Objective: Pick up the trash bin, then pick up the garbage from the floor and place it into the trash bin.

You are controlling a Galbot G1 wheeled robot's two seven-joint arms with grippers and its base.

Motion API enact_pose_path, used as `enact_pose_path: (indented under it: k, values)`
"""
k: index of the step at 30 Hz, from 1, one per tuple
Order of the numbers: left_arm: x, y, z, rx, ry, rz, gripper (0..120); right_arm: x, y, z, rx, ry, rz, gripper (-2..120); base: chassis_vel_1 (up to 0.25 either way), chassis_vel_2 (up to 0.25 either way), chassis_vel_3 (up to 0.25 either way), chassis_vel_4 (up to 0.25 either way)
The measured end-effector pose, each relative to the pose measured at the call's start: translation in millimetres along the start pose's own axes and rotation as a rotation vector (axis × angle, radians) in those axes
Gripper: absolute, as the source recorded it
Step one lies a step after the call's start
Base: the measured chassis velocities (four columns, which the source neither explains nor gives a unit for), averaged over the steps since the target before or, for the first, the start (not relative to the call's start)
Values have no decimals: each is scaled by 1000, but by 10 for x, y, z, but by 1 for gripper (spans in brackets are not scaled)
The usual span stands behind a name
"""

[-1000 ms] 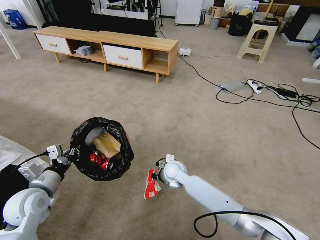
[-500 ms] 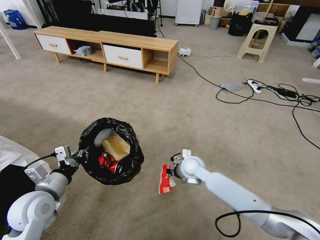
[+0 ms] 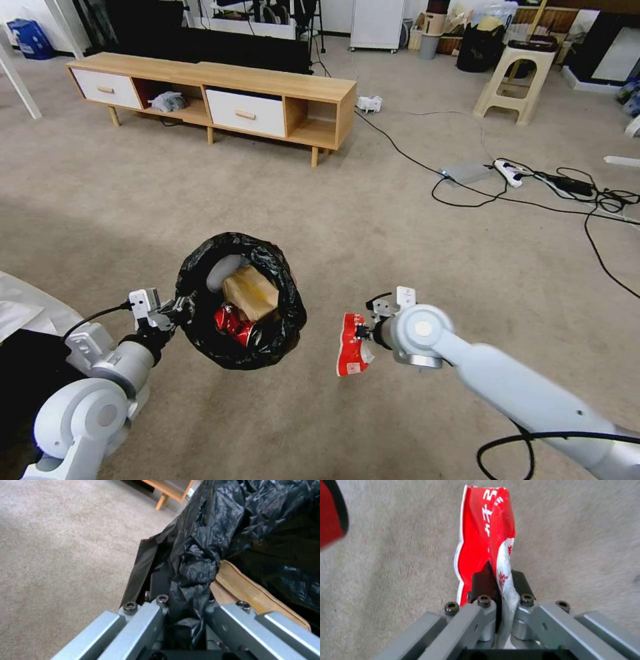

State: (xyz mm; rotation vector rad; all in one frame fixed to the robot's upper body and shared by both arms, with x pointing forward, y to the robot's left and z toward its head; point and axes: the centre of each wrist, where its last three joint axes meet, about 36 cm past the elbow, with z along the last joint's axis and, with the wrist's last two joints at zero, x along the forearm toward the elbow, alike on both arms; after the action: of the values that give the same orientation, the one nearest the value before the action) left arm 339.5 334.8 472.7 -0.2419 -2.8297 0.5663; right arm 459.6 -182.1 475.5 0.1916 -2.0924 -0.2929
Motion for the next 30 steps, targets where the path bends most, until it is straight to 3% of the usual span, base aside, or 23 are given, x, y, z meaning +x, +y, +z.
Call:
enact_pose_path:
  k: [11, 24, 30]
  values:
    - [25, 13, 30, -17, 12, -5, 1, 789, 28, -132, 59, -131, -54, 1, 0, 0, 0, 0]
    - [7, 52, 25, -23, 20, -1, 1, 1369, -42, -221, 99, -232, -76, 1, 0, 0, 0, 0]
    - [-16, 12, 49, -17, 36, 25, 1, 1878, -125, -257, 192, -350, -95, 1, 0, 0, 0, 0]
